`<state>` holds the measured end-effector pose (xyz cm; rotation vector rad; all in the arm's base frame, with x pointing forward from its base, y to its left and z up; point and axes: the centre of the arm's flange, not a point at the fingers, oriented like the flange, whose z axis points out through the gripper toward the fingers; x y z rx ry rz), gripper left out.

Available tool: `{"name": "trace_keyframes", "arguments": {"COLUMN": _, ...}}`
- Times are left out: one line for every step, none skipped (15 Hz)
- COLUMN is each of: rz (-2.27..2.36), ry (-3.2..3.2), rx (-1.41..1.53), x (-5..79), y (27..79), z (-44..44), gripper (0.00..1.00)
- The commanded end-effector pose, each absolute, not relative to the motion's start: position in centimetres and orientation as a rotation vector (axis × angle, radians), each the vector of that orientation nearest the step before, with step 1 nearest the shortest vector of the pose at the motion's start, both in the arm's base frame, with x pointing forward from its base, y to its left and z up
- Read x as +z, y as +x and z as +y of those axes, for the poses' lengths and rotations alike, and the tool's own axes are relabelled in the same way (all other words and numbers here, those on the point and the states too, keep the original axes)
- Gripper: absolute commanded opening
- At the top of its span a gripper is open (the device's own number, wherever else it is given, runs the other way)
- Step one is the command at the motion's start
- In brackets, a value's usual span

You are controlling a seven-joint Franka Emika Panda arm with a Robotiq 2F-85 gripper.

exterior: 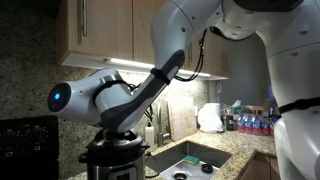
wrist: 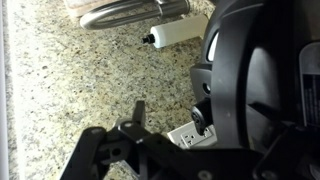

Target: Remove the lid from the top of the electric cooker

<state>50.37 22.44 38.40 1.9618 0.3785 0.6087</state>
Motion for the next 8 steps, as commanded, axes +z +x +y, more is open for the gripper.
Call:
{"name": "trace_keyframes", "arguments": {"rz": 0.336, "ry": 1.911, "rx": 0.599, "x": 38.1, "y": 51.6, "z": 20.1, "gripper": 0.96}}
{"name": "trace_keyframes", "arguments": {"rz": 0.333, "ry": 1.926, "rx": 0.581, "x": 38.0, "y": 52.1, "z": 19.6, "gripper": 0.73}}
{"name": "trace_keyframes", "arguments": {"rz": 0.328, "ry": 1.935, "rx": 0.565, "x": 37.9, "y": 52.4, "z": 19.0, "gripper": 0.71}}
{"name": "trace_keyframes", "arguments": {"rz": 0.335, "ry": 1.953, "rx": 0.552, "x": 37.8, "y": 52.7, "z": 18.8, "gripper": 0.69}}
{"name": "trace_keyframes", "arguments": {"rz": 0.348, "ry": 1.97, "rx": 0.547, "x": 37.8, "y": 52.9, "z": 18.8, "gripper": 0.63}}
{"name": "trace_keyframes", "arguments": {"rz": 0.363, "ry": 1.995, "rx": 0.538, "x": 37.6, "y": 52.9, "z": 19.0, "gripper": 0.57}}
{"name": "trace_keyframes", "arguments": {"rz": 0.386, "ry": 2.021, "rx": 0.532, "x": 37.4, "y": 52.9, "z": 19.2, "gripper": 0.5}}
{"name": "trace_keyframes", "arguments": {"rz": 0.403, "ry": 2.038, "rx": 0.526, "x": 37.2, "y": 52.9, "z": 19.5, "gripper": 0.44}}
